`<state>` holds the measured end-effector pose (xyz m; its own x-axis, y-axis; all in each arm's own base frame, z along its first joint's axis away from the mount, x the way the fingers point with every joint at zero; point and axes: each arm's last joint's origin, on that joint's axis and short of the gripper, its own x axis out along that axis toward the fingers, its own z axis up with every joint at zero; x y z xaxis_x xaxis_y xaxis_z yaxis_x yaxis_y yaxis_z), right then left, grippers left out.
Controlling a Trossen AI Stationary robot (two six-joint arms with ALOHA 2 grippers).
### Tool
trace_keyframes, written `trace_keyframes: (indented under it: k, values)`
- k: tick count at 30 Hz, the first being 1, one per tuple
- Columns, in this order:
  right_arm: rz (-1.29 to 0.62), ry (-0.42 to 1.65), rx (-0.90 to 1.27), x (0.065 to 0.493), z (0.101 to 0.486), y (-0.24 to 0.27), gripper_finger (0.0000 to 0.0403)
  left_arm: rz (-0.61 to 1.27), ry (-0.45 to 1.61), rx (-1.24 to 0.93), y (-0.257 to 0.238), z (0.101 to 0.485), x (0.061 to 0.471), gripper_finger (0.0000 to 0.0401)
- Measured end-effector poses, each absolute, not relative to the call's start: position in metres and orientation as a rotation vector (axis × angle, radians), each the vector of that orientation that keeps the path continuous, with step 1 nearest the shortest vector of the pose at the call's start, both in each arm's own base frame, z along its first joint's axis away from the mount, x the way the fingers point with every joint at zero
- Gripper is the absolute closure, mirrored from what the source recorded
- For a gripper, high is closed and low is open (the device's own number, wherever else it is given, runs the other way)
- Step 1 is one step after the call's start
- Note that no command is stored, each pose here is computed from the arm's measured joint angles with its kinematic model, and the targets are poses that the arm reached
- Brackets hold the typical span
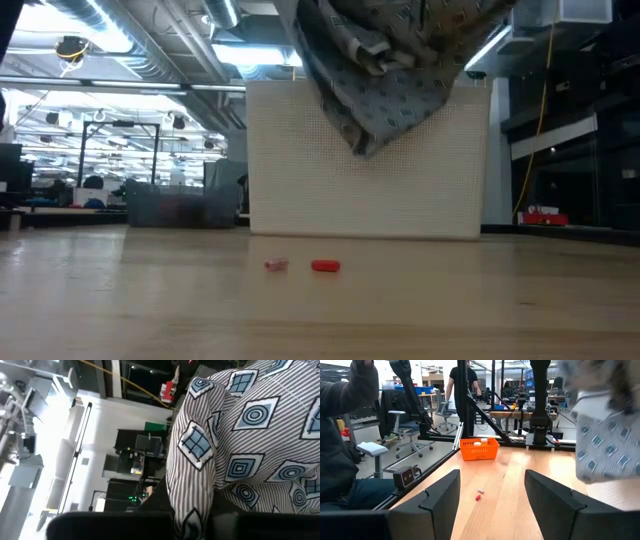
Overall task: Pick & Place Medicine items
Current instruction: Put the gray patient gown into the white laundry bin
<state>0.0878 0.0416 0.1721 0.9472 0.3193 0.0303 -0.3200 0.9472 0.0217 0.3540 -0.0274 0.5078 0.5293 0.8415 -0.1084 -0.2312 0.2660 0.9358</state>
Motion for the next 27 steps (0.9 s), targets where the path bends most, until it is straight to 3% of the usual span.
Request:
trace_keyframes:
  k: [18,27]
  values:
    - [0.326,-0.026,0.026,0.088,0.172,0.042,0.0179,1.032,0.578,1.033,0.025,0.553,0.335,0.0391]
    - [0.324,-0.026,0.026,0.088,0.172,0.042,0.0179,0.832,0.581,0.837,0.064,0.523,0.339,0.0391]
